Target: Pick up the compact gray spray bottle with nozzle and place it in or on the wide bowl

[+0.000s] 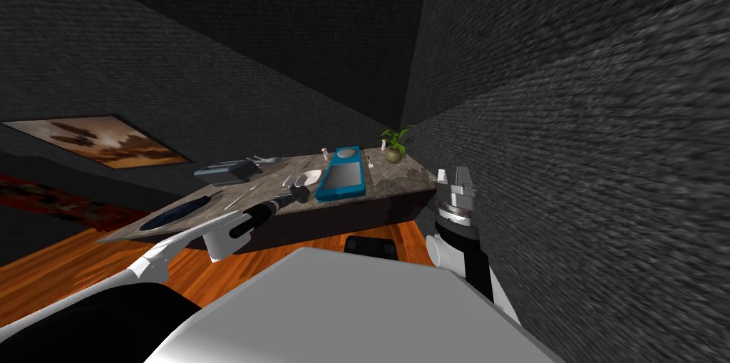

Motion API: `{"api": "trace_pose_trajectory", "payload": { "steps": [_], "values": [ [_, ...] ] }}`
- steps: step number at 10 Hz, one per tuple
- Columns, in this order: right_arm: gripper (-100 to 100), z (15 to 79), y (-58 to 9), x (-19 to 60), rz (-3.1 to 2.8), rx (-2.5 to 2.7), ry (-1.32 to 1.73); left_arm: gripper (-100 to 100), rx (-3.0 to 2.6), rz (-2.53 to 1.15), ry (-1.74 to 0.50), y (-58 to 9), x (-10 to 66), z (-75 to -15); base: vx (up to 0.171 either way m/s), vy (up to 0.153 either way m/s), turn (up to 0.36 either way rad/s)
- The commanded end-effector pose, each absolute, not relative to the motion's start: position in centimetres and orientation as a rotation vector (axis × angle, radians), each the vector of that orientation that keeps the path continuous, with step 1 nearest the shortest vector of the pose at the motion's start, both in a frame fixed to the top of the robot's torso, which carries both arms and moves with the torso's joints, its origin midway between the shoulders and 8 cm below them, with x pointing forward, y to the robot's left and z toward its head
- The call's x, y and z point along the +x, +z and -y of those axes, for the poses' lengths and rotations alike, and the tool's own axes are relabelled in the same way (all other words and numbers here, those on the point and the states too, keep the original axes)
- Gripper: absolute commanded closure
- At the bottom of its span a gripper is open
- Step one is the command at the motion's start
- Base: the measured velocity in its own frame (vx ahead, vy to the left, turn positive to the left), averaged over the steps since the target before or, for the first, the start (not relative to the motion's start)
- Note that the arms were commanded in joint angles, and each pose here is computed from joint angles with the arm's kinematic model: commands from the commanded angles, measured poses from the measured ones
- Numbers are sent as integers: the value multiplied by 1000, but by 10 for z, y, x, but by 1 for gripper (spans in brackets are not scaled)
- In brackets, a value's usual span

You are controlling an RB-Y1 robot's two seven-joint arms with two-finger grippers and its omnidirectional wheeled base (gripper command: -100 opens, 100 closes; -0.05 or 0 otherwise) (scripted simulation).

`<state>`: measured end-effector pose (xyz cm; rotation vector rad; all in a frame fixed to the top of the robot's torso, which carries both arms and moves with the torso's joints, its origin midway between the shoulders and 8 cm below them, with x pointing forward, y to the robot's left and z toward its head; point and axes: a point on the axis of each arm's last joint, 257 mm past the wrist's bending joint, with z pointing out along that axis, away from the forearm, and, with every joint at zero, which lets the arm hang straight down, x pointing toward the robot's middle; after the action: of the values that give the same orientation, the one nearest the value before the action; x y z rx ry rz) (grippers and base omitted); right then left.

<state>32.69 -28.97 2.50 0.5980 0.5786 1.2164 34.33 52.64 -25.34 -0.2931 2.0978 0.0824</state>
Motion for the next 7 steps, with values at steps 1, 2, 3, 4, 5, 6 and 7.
{"api": "trace_pose_trajectory", "payload": {
  "steps": [1,2,3,4,5,6,7],
  "values": [
    [0,290,25,327,-579,598,1216,100,-324,-2157,86,-273,323,-529,-8,30,56],
    [0,290,25,327,-579,598,1216,100,-335,-2180,87,-278,317,-530,0,53,40],
    [0,290,25,327,-579,598,1216,100,-335,-2180,87,-278,317,-530,-1,40,19],
    [0,290,25,327,-579,598,1216,100,-345,-2202,88,-283,311,-531,-2,34,48],
    [0,290,25,327,-579,598,1216,100,-356,-2223,91,-288,305,-532,-1,41,27],
    [0,290,25,327,-579,598,1216,100,-367,-2244,93,-292,299,-534,-9,47,33],
    [0,290,25,327,-579,598,1216,100,-377,-2264,96,-296,294,-535,-14,49,30]
  ]
}}
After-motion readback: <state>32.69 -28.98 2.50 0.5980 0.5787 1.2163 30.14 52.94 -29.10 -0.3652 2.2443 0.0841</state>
